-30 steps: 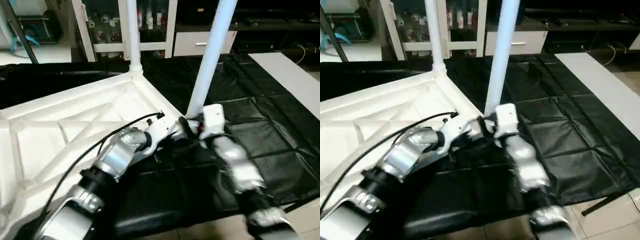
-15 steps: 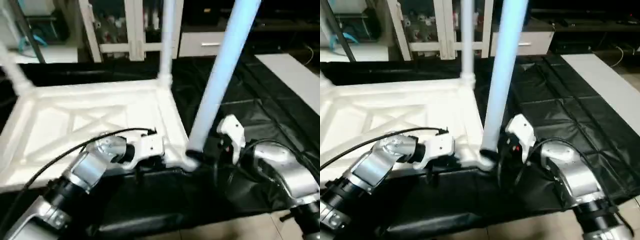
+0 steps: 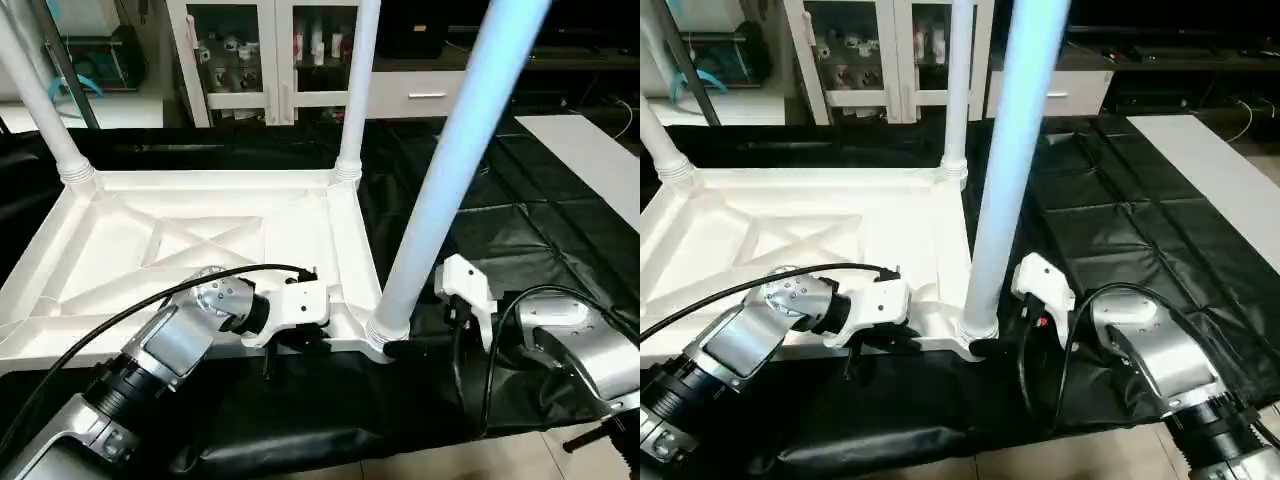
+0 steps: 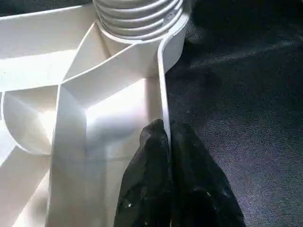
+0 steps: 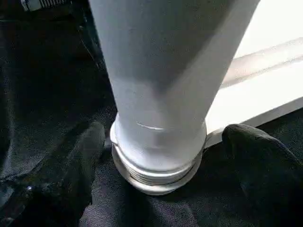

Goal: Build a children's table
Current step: Rotate leg to tighten

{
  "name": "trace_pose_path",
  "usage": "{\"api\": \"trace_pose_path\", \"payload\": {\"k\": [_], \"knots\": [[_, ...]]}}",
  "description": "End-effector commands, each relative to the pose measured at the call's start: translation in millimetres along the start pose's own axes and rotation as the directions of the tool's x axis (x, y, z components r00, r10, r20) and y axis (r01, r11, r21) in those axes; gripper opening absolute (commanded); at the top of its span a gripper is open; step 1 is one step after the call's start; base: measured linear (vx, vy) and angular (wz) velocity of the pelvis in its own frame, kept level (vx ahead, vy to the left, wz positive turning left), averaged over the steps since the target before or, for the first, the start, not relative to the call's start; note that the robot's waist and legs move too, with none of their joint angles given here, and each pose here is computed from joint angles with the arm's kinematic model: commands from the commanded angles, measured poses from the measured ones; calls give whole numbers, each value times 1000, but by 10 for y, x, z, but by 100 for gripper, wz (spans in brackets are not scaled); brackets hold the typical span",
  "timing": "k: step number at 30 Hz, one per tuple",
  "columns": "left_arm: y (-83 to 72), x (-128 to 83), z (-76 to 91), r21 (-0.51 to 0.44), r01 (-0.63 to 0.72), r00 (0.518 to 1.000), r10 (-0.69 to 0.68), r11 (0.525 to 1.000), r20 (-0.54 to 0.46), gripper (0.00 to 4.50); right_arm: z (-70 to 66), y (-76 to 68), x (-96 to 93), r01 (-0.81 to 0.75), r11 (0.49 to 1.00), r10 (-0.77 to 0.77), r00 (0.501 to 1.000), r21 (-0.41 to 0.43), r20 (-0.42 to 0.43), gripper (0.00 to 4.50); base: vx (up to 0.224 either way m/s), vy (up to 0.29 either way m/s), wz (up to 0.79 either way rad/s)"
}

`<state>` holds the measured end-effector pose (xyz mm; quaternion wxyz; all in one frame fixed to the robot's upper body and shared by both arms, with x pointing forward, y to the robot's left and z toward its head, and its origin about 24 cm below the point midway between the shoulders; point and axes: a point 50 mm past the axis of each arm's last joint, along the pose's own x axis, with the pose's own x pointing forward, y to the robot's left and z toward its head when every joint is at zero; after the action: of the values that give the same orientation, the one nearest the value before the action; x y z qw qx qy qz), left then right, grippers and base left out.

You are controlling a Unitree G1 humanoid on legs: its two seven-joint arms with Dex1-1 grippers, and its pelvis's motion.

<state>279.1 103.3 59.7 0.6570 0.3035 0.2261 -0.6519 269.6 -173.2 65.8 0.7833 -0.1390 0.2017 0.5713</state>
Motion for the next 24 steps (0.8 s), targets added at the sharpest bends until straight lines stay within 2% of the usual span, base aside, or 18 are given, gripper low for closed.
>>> {"api": "trace_pose_path", "payload": {"k": [1, 14, 21, 23, 24], "knots": [[-144, 120, -92, -9, 104, 993, -104, 995, -59, 0, 25, -35, 8, 14, 1000, -14, 1000, -13, -5, 417, 0, 0, 0], [-138, 106, -102, -20, 101, 993, -102, 995, -63, 0, 8, -51, 60, -12, 1000, 12, 1000, -12, -14, 305, 0, 0, 0], [-153, 97, -130, -39, 107, 991, -109, 994, -71, 0, -17, -41, 78, -8, 1000, 8, 1000, 0, -10, 275, 0, 0, 0], [-147, 110, -138, -64, 91, 994, -95, 994, -62, 0, -56, -100, 111, 81, 996, -81, 997, 34, 2, 274, 0, 0, 0], [-119, 144, -138, -88, 50, 998, -54, 995, -44, 0, -119, -185, 157, 203, 974, -205, 979, 98, 7, 273, 0, 0, 0]]}}
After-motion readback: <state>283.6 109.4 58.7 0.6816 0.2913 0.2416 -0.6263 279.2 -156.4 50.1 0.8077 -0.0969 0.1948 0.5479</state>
